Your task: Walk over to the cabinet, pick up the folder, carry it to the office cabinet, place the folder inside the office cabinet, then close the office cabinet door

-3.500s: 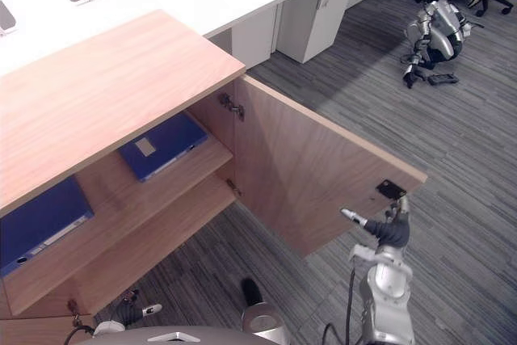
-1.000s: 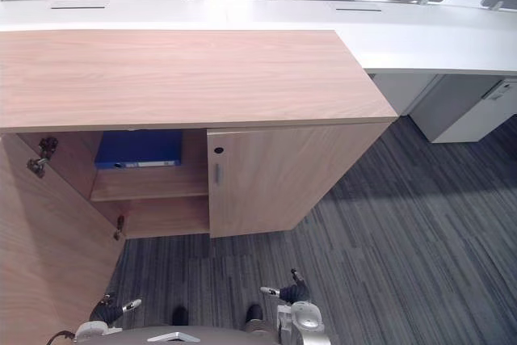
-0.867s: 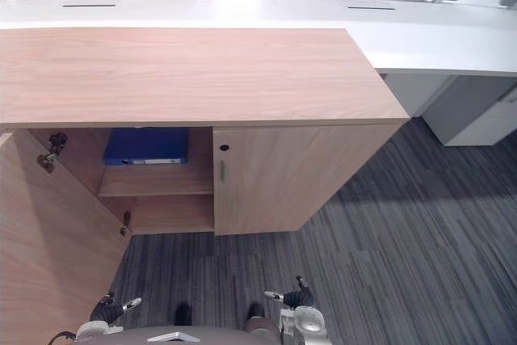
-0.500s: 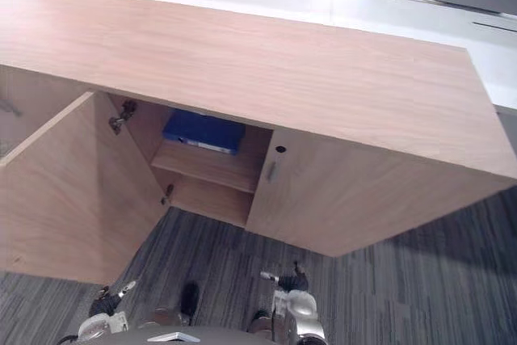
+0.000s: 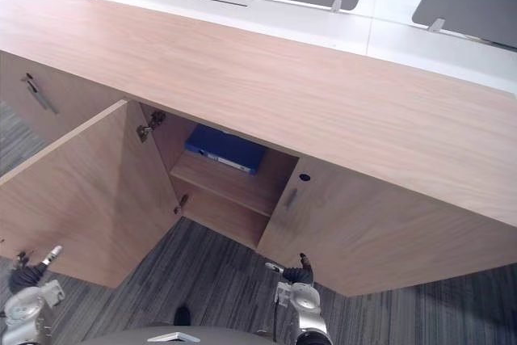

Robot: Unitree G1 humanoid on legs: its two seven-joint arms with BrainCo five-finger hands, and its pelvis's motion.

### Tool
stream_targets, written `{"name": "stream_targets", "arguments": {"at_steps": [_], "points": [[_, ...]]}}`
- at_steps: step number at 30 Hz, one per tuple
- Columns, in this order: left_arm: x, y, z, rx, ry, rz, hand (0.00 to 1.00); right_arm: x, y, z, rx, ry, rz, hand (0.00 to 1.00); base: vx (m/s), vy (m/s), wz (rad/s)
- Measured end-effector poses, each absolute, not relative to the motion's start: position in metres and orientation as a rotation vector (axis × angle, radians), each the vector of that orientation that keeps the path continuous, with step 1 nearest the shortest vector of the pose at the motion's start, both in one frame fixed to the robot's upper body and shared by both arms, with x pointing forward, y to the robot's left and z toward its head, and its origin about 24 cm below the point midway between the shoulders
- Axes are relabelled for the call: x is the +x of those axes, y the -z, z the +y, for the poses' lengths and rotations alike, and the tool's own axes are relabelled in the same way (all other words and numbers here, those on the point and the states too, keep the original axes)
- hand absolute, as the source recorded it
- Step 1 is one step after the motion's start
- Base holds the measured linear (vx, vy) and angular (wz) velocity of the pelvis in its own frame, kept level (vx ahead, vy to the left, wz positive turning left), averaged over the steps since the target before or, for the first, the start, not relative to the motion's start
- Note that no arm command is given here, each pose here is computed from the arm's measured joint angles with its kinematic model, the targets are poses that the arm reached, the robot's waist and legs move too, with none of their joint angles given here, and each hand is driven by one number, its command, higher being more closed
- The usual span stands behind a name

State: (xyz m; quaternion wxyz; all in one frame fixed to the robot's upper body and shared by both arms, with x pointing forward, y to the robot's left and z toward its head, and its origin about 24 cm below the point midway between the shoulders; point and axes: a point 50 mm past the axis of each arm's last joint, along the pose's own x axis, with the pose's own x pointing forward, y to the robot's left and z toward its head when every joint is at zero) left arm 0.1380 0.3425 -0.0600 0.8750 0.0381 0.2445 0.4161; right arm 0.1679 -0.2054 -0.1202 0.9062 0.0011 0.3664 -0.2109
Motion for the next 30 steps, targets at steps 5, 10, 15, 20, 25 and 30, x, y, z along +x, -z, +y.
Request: {"name": "stream_targets", "arguments": {"at_steps": [5, 10, 15, 20, 25, 30], "points": [[0.146, 0.033, 0.366, 0.142, -0.936, 0.395, 0.0, 0.163, 0.123, -0.217, -0.014, 0.455, 0.782, 0.0, -0.02, -0.013, 0.08], [0.144, 0.031, 0.368, 0.123, -0.976, 0.377, 0.0, 0.158, 0.126, -0.221, -0.028, 0.461, 0.808, 0.0, -0.08, -0.003, -0.05], [0.144, 0.026, 0.369, 0.088, -1.001, 0.334, 0.0, 0.157, 0.126, -0.223, -0.032, 0.465, 0.811, 0.0, -0.12, 0.001, -0.03], [0.133, 0.031, 0.358, 0.026, -1.028, 0.314, 0.0, 0.151, 0.128, -0.225, -0.029, 0.479, 0.826, 0.0, -0.04, -0.001, 0.0], [0.12, 0.038, 0.355, 0.004, -1.054, 0.345, 0.0, 0.15, 0.128, -0.226, -0.024, 0.488, 0.83, 0.0, 0.01, -0.006, 0.0], [0.125, 0.027, 0.356, 0.019, -1.035, 0.29, 0.0, 0.151, 0.128, -0.226, -0.026, 0.484, 0.829, 0.0, 0.02, -0.022, 0.02]]}}
